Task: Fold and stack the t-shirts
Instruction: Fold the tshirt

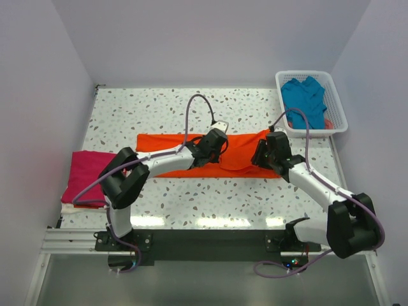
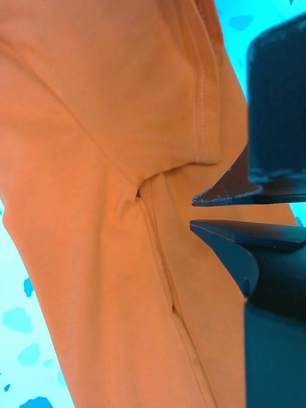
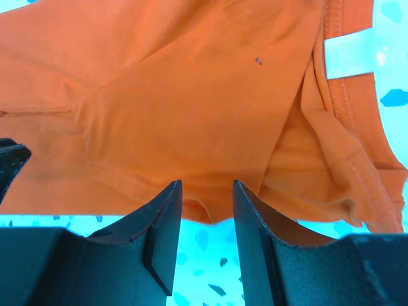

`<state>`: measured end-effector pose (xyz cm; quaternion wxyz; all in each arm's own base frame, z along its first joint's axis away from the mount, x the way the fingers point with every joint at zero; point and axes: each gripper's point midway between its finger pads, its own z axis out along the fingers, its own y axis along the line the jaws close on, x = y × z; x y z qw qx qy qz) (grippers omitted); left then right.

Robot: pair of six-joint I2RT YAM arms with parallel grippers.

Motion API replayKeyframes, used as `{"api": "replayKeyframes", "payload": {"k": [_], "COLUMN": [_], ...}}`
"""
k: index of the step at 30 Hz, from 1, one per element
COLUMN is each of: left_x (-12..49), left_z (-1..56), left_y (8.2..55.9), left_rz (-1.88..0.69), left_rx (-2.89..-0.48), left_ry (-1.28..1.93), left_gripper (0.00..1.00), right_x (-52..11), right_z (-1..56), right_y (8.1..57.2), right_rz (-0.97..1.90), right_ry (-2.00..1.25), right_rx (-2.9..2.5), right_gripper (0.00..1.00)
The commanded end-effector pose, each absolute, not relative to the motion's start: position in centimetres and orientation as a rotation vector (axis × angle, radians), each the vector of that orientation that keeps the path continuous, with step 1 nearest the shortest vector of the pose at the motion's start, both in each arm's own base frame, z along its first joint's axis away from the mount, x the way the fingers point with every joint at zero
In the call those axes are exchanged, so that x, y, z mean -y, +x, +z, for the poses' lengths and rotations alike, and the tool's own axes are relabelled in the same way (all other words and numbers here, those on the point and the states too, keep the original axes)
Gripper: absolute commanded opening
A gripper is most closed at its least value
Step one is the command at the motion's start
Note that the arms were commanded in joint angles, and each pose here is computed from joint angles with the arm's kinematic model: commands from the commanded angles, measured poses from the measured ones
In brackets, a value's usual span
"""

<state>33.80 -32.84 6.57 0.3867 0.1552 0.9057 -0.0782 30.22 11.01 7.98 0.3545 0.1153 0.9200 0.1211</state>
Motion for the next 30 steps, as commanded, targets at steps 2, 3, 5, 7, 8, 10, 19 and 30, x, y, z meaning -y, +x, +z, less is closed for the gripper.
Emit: {"api": "replayKeyframes", "payload": {"k": [2,3,5,7,8,10,19,30], "left_x": [33.7,33.6,33.4,32.7,32.4,31.4,26.2,18.5], "left_z": [9.6,9.6,10.0,10.0,9.9,9.9,9.3,6.5], "left_y": [35.1,35.1,35.4,36.0,36.2,36.9,37.6,35.2], "left_rz": [-0.289,-0.285,-0.28,-0.286,-0.285,-0.294,-0.133,0.037], "left_rx": [-2.253,-2.255,-2.251,-2.258,-2.265,-2.28,-2.34,-2.451], "left_ry": [0.344,0.345,0.339,0.311,0.299,0.259,0.15,0.002], "left_gripper": [0.19,0.19,0.2,0.2,0.2,0.2,0.34,0.33], "right_x": [-12.4,-12.6,-12.6,-12.5,-12.5,-12.4,-12.3,-11.8], "right_z": [8.7,8.1,7.1,6.1,5.9,5.4,6.7,5.8], "right_y": [32.6,32.5,31.8,30.8,30.5,29.5,30.1,34.0], "right_rz": [0.371,0.383,0.384,0.393,0.4,0.41,0.409,0.242], "right_ry": [0.319,0.319,0.32,0.323,0.322,0.326,0.362,0.396], "right_rx": [-2.34,-2.355,-2.375,-2.395,-2.399,-2.41,-2.39,-2.45], "right_gripper": [0.4,0.38,0.34,0.27,0.25,0.21,0.36,0.45]}}
